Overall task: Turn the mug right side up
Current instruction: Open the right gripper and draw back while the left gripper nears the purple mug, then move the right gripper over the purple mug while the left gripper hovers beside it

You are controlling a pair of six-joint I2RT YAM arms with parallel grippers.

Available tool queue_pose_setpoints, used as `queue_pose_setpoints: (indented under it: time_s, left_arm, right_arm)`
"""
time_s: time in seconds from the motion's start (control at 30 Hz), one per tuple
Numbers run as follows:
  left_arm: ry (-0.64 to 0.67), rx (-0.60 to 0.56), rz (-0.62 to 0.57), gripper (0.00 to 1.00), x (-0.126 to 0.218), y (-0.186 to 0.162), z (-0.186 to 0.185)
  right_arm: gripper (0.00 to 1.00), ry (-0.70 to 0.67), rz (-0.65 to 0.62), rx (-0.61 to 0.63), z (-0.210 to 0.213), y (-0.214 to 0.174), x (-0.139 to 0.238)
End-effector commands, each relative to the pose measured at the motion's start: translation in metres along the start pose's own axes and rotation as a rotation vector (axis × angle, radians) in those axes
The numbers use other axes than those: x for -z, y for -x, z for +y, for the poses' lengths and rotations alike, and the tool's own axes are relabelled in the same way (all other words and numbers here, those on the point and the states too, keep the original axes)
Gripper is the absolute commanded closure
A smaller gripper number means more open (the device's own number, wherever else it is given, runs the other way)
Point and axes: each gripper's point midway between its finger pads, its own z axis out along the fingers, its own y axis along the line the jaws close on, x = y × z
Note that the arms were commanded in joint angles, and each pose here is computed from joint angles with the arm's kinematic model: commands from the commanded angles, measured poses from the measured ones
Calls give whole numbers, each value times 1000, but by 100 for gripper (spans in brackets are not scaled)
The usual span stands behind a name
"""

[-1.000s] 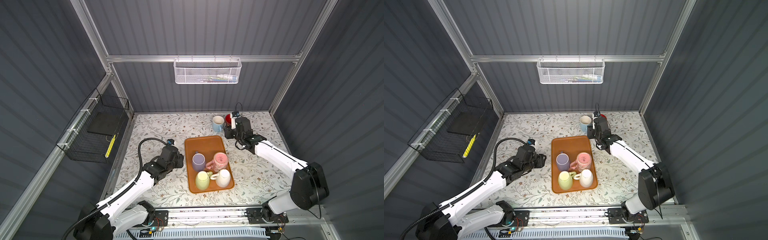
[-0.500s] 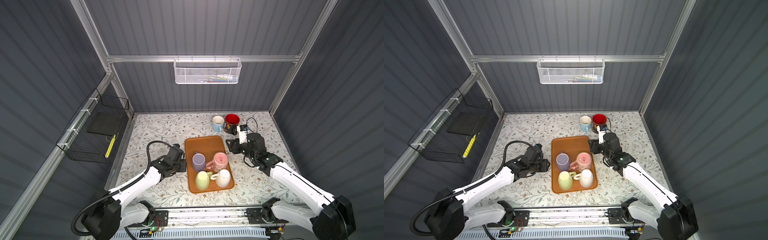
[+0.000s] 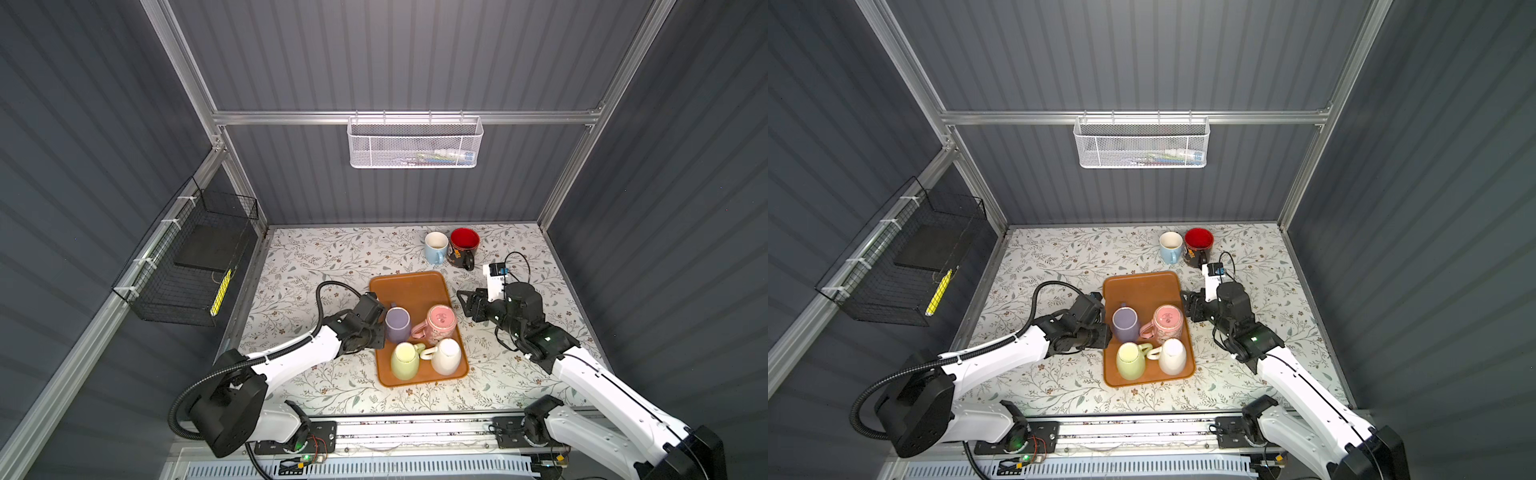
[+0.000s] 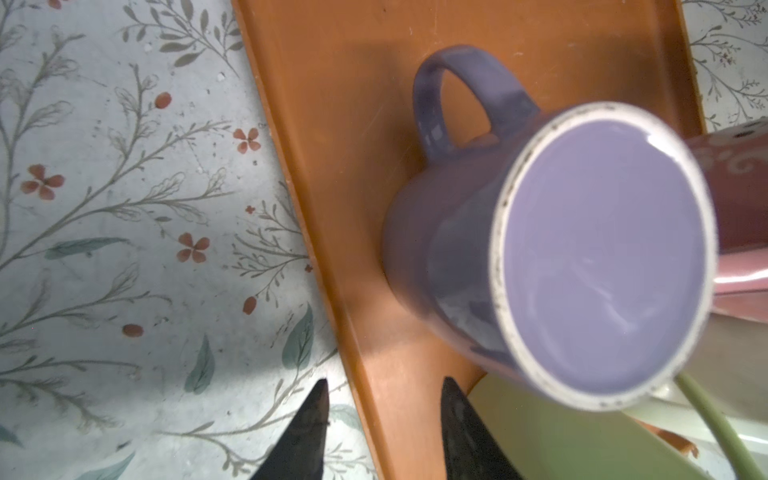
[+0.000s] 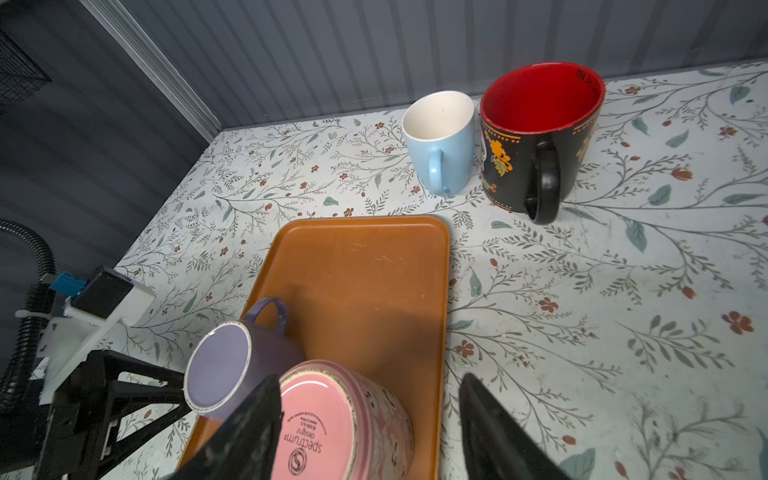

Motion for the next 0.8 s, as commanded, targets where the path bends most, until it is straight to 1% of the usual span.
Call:
queue_pose_setpoints:
  time_s: [0.0, 0.43, 0.77]
  left_arm:
    - [-38, 22, -2, 55, -5, 7, -13]
    - [-42, 35, -5, 52, -29, 25, -25]
    - [-8, 0, -19, 49, -41, 48, -31]
  right_arm:
    - [32, 3, 0, -2, 0, -3, -4]
    - [31, -3, 2, 5, -5, -10, -7]
    - [31, -1, 10, 9, -4, -12, -8]
